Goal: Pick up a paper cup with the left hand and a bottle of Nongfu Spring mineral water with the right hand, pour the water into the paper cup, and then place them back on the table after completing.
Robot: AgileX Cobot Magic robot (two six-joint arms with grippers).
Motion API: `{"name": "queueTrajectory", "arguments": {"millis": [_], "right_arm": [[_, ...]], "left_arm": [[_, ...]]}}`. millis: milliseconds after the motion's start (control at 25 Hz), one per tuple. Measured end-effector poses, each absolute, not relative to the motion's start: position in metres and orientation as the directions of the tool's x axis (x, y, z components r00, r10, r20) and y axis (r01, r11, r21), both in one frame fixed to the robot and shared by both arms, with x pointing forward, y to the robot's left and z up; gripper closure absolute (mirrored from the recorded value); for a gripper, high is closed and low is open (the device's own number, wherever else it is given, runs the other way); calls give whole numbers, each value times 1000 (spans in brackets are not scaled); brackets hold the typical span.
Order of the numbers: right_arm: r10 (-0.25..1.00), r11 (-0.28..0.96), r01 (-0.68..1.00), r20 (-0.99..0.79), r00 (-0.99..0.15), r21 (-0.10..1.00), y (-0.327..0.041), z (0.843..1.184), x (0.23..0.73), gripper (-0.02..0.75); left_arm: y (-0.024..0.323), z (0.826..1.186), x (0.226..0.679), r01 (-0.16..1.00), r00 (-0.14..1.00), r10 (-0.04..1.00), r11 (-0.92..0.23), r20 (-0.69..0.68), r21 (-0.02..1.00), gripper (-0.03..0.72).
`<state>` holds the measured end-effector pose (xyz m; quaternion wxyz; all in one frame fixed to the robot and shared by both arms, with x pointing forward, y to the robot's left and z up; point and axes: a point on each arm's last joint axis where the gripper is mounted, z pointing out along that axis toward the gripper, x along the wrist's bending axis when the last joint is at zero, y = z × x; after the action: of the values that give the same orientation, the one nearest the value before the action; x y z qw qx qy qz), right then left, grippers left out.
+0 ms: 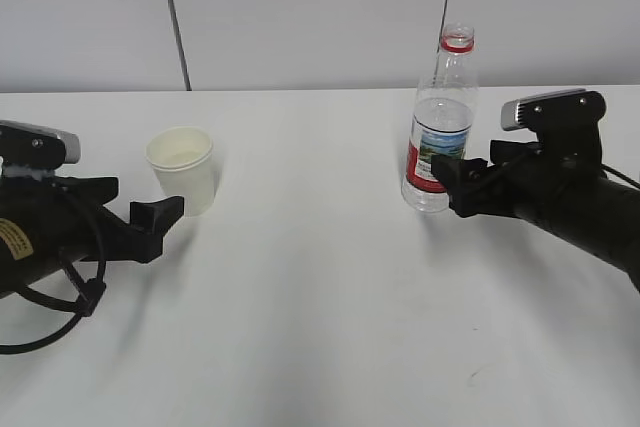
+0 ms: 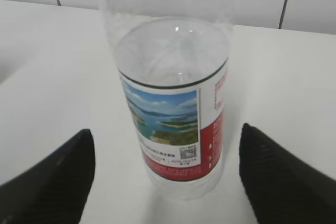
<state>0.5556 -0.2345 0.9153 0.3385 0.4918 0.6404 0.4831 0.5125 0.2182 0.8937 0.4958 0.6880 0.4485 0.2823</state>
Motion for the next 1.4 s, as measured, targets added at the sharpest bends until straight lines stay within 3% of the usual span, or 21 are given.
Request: {"name": "queueTrajectory", "arguments": {"millis": [360, 560, 720, 880, 1120, 1400], "right_arm": [[965, 121, 431, -4, -264, 894, -243, 949, 525, 149], [972, 154, 531, -31, -233, 833, -251, 967, 505, 151], [986, 92, 595, 9, -165, 798, -257, 984, 488, 151], [996, 7, 686, 55, -69, 728, -264, 994, 467, 153], [996, -80, 828, 76, 45, 556, -271, 1024, 440, 164], [996, -93, 930, 40, 84, 355, -274, 1066, 418, 168]], "left_arm": [[231, 924, 498, 467, 367, 930, -182, -2, 865, 118], [240, 947, 485, 530, 279, 960, -132, -26, 838, 172], [248, 964, 470, 602, 195, 978, -61, -72, 796, 189], [254, 982, 457, 706, 92, 989, 14, -112, 708, 200], [260, 1005, 437, 864, 18, 997, 25, -81, 502, 207], [264, 1027, 423, 962, -15, 1000, 21, -24, 274, 208]]}}
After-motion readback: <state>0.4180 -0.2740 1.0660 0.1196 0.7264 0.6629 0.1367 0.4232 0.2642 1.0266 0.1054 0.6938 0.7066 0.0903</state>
